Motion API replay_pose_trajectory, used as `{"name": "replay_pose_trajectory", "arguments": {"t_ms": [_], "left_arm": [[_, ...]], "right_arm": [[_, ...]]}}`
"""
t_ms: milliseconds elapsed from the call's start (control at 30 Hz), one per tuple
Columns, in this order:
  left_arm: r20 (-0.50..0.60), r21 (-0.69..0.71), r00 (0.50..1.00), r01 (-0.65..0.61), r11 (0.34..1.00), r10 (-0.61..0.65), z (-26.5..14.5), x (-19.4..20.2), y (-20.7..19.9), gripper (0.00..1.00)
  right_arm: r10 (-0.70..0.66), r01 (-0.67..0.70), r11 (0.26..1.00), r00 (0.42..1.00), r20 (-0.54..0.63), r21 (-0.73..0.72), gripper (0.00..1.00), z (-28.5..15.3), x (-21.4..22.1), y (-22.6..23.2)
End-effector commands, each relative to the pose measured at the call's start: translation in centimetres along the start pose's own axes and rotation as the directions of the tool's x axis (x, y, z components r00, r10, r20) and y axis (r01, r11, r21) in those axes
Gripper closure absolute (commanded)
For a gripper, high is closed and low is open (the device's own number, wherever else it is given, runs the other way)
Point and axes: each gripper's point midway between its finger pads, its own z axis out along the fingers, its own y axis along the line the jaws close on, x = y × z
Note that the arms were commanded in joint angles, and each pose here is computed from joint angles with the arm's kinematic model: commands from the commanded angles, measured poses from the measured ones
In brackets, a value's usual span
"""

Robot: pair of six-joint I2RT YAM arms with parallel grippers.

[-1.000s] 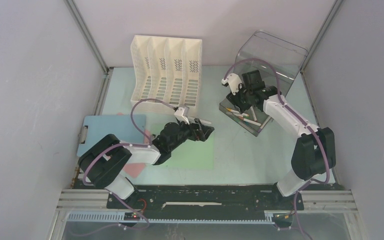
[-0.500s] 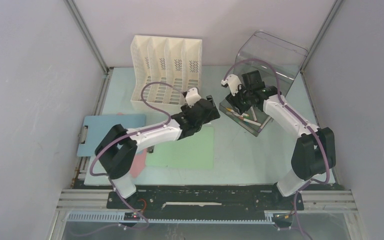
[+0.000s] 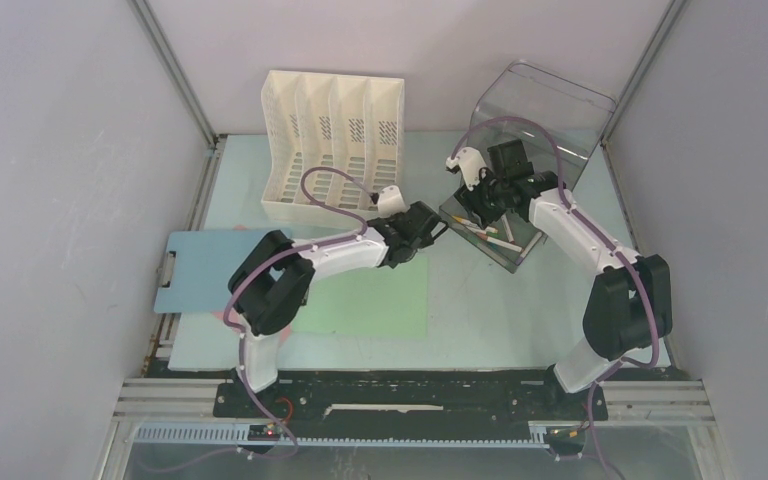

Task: Organize the desk
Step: Pick up the stationery from the center of the board.

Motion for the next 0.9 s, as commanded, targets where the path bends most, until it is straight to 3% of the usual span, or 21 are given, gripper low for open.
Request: {"name": "replay_pose_trajectory", "arguments": {"t_ms": [0,400,867], "left_arm": [[0.054,-0.045,0.997,0.049,0.998,-0.047,1.0,-1.9,0.0,0.12],[0.047,-0.116,0.999,-0.019,0.993,0.024,3.2,-1.8,0.3,0.26],[0.039,-0.154,0.998,-0.049,0.987,0.056,4.2,-1.4,0.7,0.29]], "right_arm": [[0.005,-0.005,1.0,0.999,0.041,0.008,0.43,-1.1,-0.9,-0.1],[0.007,-0.007,1.0,0.999,0.038,0.004,0.43,-1.0,-0.9,-0.1],[0.002,-0.002,1.0,1.0,0.031,-0.01,0.43,-0.7,-0.7,0.1]]}}
